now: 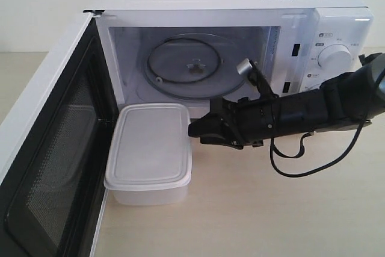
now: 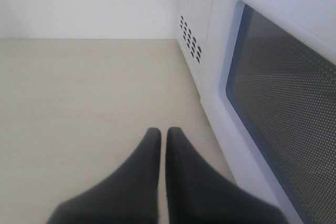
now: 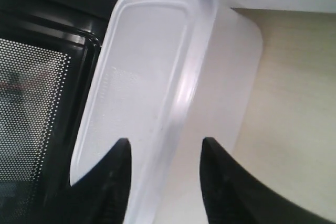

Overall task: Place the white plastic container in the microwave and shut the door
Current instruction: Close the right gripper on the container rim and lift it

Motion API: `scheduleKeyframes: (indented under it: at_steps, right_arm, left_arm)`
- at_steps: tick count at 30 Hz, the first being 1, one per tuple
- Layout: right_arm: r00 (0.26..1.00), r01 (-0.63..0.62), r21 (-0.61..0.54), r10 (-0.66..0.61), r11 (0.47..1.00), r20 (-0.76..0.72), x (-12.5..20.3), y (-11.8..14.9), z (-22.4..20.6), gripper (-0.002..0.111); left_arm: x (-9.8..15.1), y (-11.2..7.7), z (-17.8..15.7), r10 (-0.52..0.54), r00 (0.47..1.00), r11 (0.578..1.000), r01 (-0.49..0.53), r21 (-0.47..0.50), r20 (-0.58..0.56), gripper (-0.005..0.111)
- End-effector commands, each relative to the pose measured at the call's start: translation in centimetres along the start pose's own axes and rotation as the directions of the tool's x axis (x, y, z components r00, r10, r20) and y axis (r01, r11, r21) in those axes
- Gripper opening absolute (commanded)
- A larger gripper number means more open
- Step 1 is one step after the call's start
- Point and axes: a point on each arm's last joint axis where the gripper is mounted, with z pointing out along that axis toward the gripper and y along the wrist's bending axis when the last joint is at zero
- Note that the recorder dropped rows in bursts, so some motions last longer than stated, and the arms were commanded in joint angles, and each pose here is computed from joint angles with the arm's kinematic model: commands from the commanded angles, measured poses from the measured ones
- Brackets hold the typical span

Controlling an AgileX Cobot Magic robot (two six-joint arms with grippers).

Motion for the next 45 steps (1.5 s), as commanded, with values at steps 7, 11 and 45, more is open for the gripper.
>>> scheduleKeyframes:
  at_steps: [7, 11, 45]
  right_arm:
    - [1.0, 0.026, 0.015, -0.026, 1.0, -0.004, 0.1, 0.1, 0.4, 0.041]
    - [0.999, 0.044, 0.016, -0.044, 0.999, -0.008, 0.0, 0.5, 0.8, 0.041]
    - [0.997, 0.043, -0.011, -0.043, 0.999, -0.058, 0.5, 0.3, 3.2, 0.019]
  left_arm:
    - [0.1, 0.0, 0.0, 0.002, 1.0, 1.0, -0.002, -0.006, -0.001, 0.004]
    - [0.1, 0.0, 0.0, 0.002, 1.0, 1.0, -0.002, -0.006, -0.001, 0.004]
    - [0.1, 0.0, 0.0, 0.002, 1.0, 1.0, -0.002, -0.006, -0.001, 0.004]
